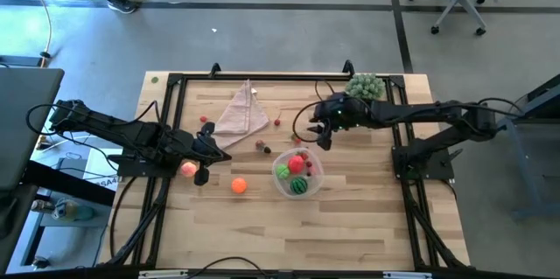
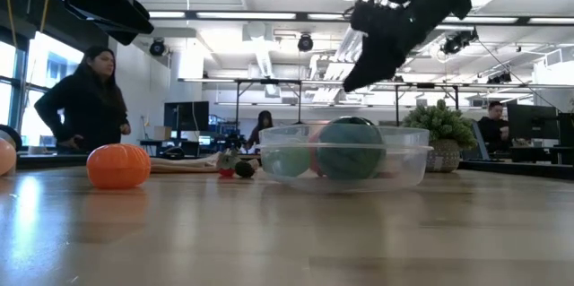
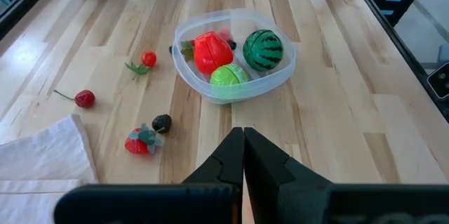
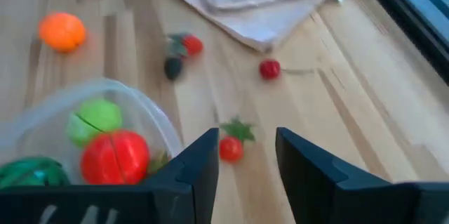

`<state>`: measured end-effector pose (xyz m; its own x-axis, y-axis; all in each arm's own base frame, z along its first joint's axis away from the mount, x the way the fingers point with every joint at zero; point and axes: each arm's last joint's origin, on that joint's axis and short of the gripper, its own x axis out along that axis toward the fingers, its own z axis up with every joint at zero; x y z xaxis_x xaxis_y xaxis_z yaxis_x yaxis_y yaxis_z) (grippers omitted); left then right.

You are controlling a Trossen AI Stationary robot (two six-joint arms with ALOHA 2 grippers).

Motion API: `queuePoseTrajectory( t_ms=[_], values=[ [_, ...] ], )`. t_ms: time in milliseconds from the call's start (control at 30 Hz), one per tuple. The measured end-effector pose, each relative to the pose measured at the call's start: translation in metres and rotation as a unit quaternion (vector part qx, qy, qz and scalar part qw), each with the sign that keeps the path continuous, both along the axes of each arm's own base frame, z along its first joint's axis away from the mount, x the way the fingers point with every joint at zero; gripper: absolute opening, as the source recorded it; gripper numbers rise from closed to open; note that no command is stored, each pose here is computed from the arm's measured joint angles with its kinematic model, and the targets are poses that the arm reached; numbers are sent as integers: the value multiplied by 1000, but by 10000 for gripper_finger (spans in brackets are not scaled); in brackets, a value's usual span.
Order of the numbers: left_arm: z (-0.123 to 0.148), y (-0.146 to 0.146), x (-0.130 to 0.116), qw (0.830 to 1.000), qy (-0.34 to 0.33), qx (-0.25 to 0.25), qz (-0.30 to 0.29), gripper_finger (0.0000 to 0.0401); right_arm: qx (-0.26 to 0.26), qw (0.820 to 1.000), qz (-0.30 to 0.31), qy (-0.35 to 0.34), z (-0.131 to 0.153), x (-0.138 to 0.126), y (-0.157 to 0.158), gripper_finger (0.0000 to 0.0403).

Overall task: Pick and placing Produce into tupperware
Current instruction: Put the red tomato into the transparent bin

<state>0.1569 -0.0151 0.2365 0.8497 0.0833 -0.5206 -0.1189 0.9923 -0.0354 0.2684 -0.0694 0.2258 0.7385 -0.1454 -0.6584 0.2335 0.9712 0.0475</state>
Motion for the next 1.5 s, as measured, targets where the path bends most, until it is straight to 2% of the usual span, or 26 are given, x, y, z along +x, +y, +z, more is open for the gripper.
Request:
queuePoseTrajectory(
  t_ms=[133, 333, 533, 633, 900, 1500],
  values=[
    [0, 0, 0, 1000, 0, 0, 0, 1, 29, 999, -8, 17, -35, -18, -10, 135],
    [0, 0, 0, 1000, 0, 0, 0, 1, 7, 999, -22, -29, -70, -36, -16, 135],
    [0, 0, 0, 1000, -1, 0, 0, 1, 24, 999, -16, -27, -96, -33, -11, 135],
    [0, 0, 0, 1000, -1, 0, 0, 1, 17, 999, 5, -36, -100, -21, -7, 135],
    [0, 0, 0, 1000, 0, 0, 0, 1, 7, 999, 35, -2, -117, 10, -8, 135],
    [0, 0, 0, 1000, 0, 0, 0, 1, 13, 999, 48, -12, -119, 24, 28, 135]
  ],
)
